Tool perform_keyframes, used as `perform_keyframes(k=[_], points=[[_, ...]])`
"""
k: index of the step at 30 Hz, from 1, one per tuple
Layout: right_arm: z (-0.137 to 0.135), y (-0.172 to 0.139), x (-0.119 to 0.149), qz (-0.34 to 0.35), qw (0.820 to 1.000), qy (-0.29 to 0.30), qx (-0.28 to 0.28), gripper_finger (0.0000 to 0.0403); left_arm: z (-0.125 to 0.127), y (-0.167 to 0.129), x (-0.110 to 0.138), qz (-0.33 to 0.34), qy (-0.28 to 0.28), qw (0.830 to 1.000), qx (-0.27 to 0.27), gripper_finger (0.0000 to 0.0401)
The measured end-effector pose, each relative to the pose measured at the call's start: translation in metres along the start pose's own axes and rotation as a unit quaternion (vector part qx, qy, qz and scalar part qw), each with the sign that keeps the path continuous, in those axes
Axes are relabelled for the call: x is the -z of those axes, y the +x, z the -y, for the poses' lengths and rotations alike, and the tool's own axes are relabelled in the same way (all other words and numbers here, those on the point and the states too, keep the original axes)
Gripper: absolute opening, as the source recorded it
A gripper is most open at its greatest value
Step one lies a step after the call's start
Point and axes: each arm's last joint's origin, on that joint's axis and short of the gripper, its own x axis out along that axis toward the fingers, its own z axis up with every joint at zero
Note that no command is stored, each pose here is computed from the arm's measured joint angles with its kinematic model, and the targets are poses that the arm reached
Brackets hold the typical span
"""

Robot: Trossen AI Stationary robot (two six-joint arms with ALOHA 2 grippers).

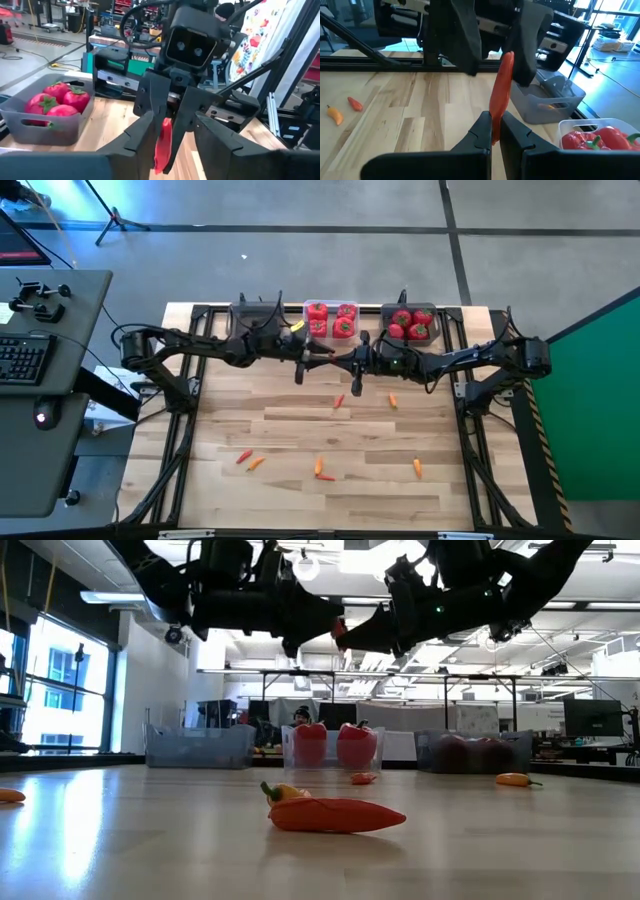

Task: Sort produce into baskets
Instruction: Put the orange chili pepper into the left black bin

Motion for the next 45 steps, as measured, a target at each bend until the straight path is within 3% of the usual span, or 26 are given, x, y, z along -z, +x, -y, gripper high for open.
perform_keyframes(k=[6, 11, 22, 29, 35, 41, 45], points=[[0.000, 0.000, 0.000, 0.001, 1.000, 0.000, 0.000, 0.0006, 0.000, 0.000, 0.000, -0.003, 0.014, 1.000, 0.000, 0.0059], [0.001, 0.000, 0.000, -0.002, 1.000, 0.003, 0.011, 0.0036, 0.000, -0.001, -0.001, -0.001, 0.023, 1.000, -0.003, 0.0007], [0.002, 0.000, 0.003, -0.019, 0.999, 0.036, 0.033, 0.0190, -0.003, -0.018, -0.019, -0.007, 0.051, 0.998, -0.022, 0.0001], [0.001, 0.000, 0.007, -0.038, 0.998, 0.044, 0.033, 0.0223, -0.005, -0.055, -0.034, -0.088, 0.050, 0.988, -0.119, 0.0001], [0.003, 0.000, 0.008, -0.041, 0.997, 0.044, 0.044, 0.0223, -0.014, -0.096, -0.035, -0.189, 0.020, 0.951, -0.245, 0.0000], [0.003, 0.000, 0.008, -0.042, 0.997, 0.043, 0.049, 0.0223, -0.038, -0.131, -0.022, -0.286, -0.006, 0.876, -0.388, 0.0000], [0.003, 0.000, 0.008, -0.042, 0.997, 0.042, 0.049, 0.0223, -0.061, -0.140, -0.012, -0.318, -0.014, 0.849, -0.421, 0.0000]])
